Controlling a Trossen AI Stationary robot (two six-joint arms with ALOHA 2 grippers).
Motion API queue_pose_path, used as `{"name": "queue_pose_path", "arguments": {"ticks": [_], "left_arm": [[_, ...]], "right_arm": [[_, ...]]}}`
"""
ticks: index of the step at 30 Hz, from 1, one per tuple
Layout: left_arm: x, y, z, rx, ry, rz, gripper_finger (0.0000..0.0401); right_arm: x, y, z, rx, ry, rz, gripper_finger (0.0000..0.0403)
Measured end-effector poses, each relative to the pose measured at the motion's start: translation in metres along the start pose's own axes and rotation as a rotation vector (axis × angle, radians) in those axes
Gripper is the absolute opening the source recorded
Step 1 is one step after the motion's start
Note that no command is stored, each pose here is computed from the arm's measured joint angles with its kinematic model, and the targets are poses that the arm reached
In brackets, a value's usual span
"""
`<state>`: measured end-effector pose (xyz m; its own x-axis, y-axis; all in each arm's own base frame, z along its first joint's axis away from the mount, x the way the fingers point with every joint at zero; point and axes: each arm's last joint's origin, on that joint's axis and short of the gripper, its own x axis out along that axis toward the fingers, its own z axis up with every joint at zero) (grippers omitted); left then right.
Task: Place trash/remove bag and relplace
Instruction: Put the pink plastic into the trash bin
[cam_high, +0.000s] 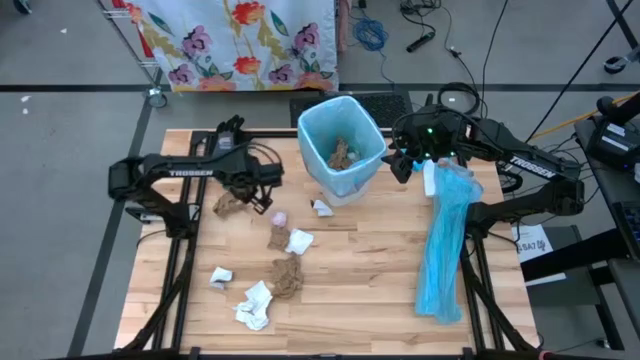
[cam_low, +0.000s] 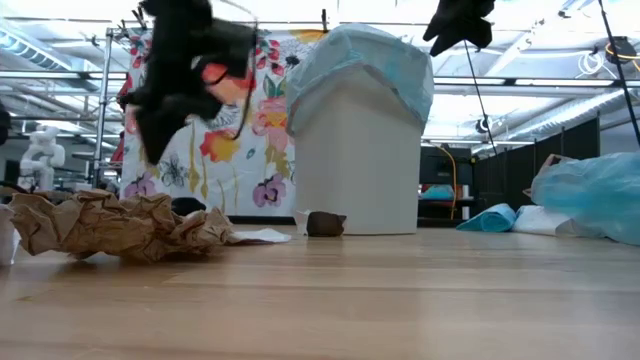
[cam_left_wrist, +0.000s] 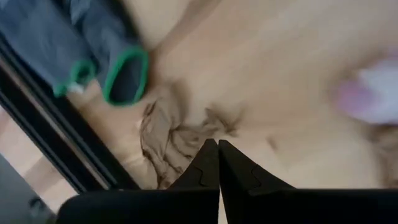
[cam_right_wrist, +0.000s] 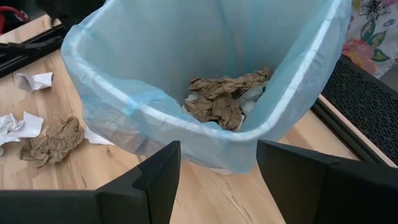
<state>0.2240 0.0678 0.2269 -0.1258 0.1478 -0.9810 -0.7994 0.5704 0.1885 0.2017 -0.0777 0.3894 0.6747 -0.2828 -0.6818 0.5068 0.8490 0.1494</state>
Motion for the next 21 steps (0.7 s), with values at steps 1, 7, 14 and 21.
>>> {"name": "queue_pose_path", "arguments": {"ticks": [1,7,14,21], "left_arm": [[0.009,0.004,-0.004,-0.029,0.006,-0.023,0.0],[0.056,0.031,-0.031,-0.242,0.074,-0.043,0.0],[0.085,0.032,-0.029,-0.347,0.01,-0.097,0.0],[0.077,0.0,-0.009,-0.248,-0.043,-0.655,0.0]], "right_arm": [[0.0,0.0,0.0,0.0,0.0,0.0,0.0203],[0.0,0.0,0.0,0.0,0.002,0.003,0.0203],[0.0,0.0,0.0,0.016,0.0,0.003,0.0203],[0.0,0.0,0.0,0.043,-0.003,0.004,0.0203]]}}
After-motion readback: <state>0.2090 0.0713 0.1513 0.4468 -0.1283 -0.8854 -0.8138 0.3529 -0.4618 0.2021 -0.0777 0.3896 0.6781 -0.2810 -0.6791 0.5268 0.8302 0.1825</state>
